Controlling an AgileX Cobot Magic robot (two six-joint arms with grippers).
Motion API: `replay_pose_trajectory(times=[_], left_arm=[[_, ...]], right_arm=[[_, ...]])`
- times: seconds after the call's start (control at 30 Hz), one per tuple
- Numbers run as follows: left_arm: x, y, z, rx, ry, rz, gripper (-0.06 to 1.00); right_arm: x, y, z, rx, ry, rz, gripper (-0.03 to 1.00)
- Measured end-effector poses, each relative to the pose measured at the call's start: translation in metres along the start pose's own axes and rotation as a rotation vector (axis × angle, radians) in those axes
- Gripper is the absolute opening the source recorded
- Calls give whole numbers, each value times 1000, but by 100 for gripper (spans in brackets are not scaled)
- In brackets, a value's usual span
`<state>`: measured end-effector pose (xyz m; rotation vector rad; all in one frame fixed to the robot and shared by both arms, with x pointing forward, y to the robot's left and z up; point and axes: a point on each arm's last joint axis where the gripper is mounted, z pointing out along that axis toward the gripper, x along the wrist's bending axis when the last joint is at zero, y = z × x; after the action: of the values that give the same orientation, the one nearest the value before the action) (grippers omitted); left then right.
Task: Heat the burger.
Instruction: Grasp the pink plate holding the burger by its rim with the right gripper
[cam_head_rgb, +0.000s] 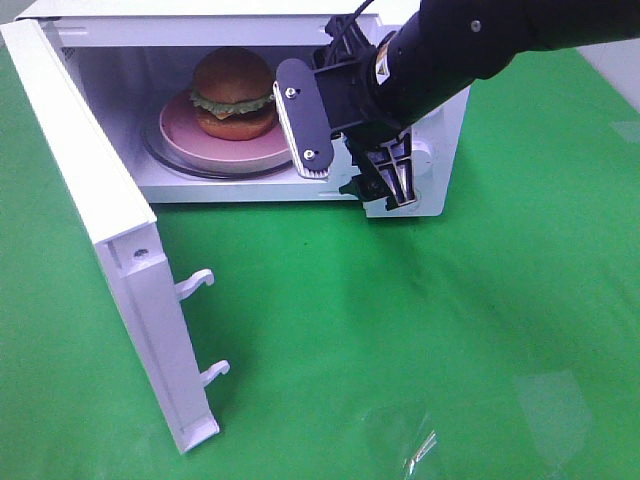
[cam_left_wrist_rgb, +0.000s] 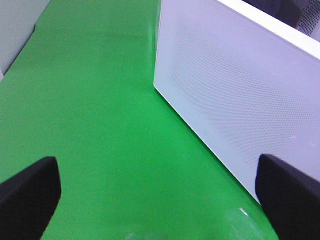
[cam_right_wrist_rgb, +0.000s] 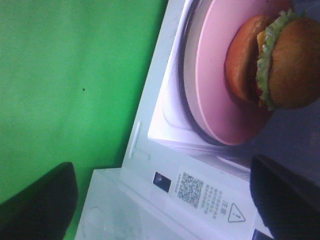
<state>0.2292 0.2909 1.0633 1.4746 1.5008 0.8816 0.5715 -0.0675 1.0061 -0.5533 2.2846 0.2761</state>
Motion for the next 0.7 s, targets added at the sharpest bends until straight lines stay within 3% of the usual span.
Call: replay_pose_trajectory(times=[0.7], left_arm=[[0, 0, 0, 0, 0, 0, 97]], right_arm=[[-16, 19, 75, -19, -1, 26, 85]])
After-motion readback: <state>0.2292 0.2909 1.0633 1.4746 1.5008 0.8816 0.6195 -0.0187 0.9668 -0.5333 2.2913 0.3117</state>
